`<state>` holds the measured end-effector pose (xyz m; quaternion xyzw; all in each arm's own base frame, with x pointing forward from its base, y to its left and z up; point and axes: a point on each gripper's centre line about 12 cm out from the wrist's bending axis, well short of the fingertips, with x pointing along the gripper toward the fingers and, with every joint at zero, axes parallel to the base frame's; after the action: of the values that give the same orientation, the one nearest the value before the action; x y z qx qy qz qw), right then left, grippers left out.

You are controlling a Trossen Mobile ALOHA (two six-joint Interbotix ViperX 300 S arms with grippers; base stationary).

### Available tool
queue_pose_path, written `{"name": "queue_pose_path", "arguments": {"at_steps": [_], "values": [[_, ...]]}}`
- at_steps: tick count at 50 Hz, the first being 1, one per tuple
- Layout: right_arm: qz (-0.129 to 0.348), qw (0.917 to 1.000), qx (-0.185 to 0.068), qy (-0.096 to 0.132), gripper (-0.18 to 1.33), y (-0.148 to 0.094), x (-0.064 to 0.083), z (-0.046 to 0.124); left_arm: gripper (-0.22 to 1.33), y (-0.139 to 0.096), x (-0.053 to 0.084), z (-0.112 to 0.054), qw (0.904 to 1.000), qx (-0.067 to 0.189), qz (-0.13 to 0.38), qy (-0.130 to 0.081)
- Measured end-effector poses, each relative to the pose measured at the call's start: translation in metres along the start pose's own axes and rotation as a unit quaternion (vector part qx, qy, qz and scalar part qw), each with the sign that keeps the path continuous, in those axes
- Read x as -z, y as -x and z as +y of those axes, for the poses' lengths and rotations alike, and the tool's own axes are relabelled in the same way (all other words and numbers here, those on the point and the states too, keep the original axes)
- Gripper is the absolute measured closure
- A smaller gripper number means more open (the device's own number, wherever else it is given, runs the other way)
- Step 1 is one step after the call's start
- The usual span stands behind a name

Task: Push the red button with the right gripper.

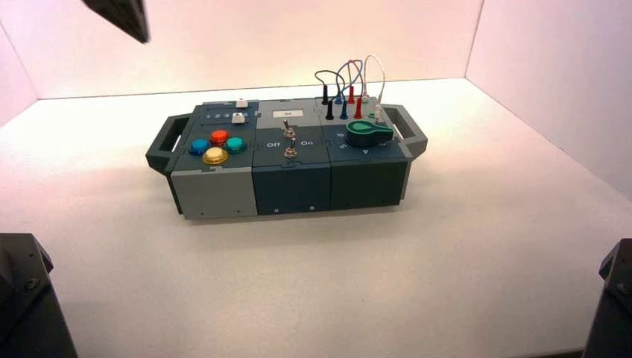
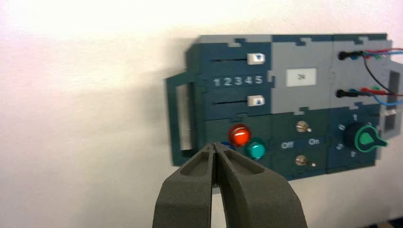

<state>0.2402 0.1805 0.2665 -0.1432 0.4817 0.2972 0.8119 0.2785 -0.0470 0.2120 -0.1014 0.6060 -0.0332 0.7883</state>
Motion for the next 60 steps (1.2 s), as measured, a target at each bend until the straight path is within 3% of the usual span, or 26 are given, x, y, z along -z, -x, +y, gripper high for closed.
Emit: {"name": "queue_pose_path", "arguments": {"at_steps": [11, 17, 22, 32, 44, 53, 60], "values": [[0.021, 0.9989, -0.014, 0.040, 1.29, -0.022, -0.015, 0.015, 1.28, 0.009, 0.015, 0.013, 0.9998, -0.009, -0.011, 0.017], [0.045, 0.9962, -0.026, 0.070, 1.29, -0.044, -0.020, 0.032, 1.28, 0.018, 0.025, 0.021, 0.9992, -0.014, -0.026, 0.026], [0.059, 0.9943, -0.032, 0.083, 1.29, -0.060, -0.025, 0.042, 1.28, 0.030, 0.032, 0.028, 0.9987, -0.022, -0.034, 0.031], [0.073, 0.9928, -0.041, 0.086, 1.29, -0.087, -0.031, 0.053, 1.28, 0.038, 0.041, 0.030, 0.9989, -0.024, -0.033, 0.024], [0.081, 0.9914, -0.047, 0.092, 1.29, -0.112, -0.044, 0.063, 1.27, 0.035, 0.046, 0.029, 0.9996, -0.016, -0.023, -0.001], [0.090, 0.9873, -0.063, 0.115, 1.29, -0.132, -0.054, 0.093, 1.28, 0.034, 0.045, 0.031, 0.9995, -0.018, -0.026, -0.004], [0.097, 0.9854, -0.074, 0.119, 1.29, -0.144, -0.057, 0.108, 1.28, 0.035, 0.044, 0.038, 0.9993, -0.022, -0.031, 0.004]]}}
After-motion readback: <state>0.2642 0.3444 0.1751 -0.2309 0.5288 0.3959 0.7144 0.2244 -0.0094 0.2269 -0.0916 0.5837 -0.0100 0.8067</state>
